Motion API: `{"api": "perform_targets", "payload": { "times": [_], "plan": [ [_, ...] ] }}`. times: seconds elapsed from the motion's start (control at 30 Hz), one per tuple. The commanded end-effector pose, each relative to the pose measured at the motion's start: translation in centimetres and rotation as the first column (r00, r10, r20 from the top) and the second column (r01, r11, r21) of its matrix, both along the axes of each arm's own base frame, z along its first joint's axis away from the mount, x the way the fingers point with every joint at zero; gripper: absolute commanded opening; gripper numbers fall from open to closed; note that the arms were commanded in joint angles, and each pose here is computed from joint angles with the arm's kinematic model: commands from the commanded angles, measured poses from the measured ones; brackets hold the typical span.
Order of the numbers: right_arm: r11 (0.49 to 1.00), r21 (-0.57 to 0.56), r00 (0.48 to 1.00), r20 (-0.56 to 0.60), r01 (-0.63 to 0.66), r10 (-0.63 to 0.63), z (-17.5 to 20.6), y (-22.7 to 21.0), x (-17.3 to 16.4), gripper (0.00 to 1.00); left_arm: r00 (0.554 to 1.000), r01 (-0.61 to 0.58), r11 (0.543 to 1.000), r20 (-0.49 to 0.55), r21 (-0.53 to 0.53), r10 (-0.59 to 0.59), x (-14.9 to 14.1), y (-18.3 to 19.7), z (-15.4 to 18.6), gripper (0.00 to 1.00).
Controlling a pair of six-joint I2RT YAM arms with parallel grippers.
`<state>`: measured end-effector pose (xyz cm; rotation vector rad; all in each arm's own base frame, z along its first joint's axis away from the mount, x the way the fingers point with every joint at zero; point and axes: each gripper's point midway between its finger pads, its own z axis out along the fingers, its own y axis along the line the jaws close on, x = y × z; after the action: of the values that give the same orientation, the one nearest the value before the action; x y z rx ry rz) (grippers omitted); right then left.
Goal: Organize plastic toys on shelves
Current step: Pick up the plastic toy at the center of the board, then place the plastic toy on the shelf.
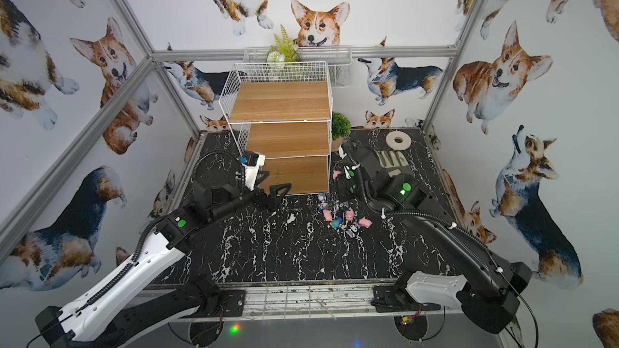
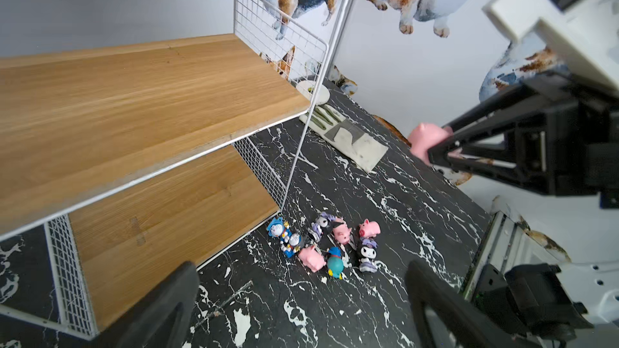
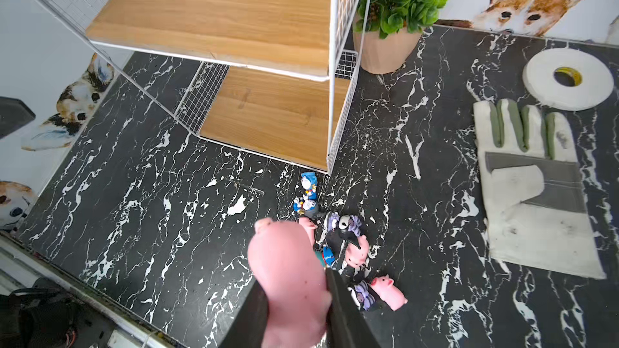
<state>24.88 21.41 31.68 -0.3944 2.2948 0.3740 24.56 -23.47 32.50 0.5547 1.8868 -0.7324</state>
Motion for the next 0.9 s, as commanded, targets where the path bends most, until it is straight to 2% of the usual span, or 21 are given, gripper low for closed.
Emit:
{"api": "perform_targets", "payload": {
  "times": [0.0,0.17,0.27,0.43,0.67,0.87],
  "plan": [
    [0.997,-0.061,0.998,0.034,-0.055,0.057,2.9,0.9,0.7,0.29,0.998,0.061,0.994,-0.024,0.089,-0.060,-0.3,-0.2,-0.1,1.00],
    [0.994,-0.010,0.987,0.119,-0.111,0.112,8.3,3.8,2.4,0.29,0.993,0.117,0.991,-0.013,0.065,-0.117,0.1,-1.2,2.1,1.00],
    [0.992,0.002,0.976,0.180,-0.125,0.123,11.0,4.9,3.2,0.30,0.994,0.101,0.992,0.035,0.071,-0.104,0.8,-0.8,3.9,1.00],
    [0.995,0.002,0.956,0.278,-0.100,0.096,14.1,5.7,5.1,0.30,0.991,0.101,0.995,0.086,0.001,-0.100,1.7,-0.3,6.6,1.00],
    [0.998,-0.062,0.929,0.369,0.003,0.020,15.9,6.2,8.8,0.32,0.990,0.089,0.996,0.106,-0.011,-0.088,2.3,0.5,7.7,1.00],
    [0.997,-0.040,0.923,0.382,0.064,-0.044,15.7,6.6,11.5,0.33,0.992,0.074,0.997,0.107,0.004,-0.074,2.4,1.0,7.1,1.00]
  ]
}}
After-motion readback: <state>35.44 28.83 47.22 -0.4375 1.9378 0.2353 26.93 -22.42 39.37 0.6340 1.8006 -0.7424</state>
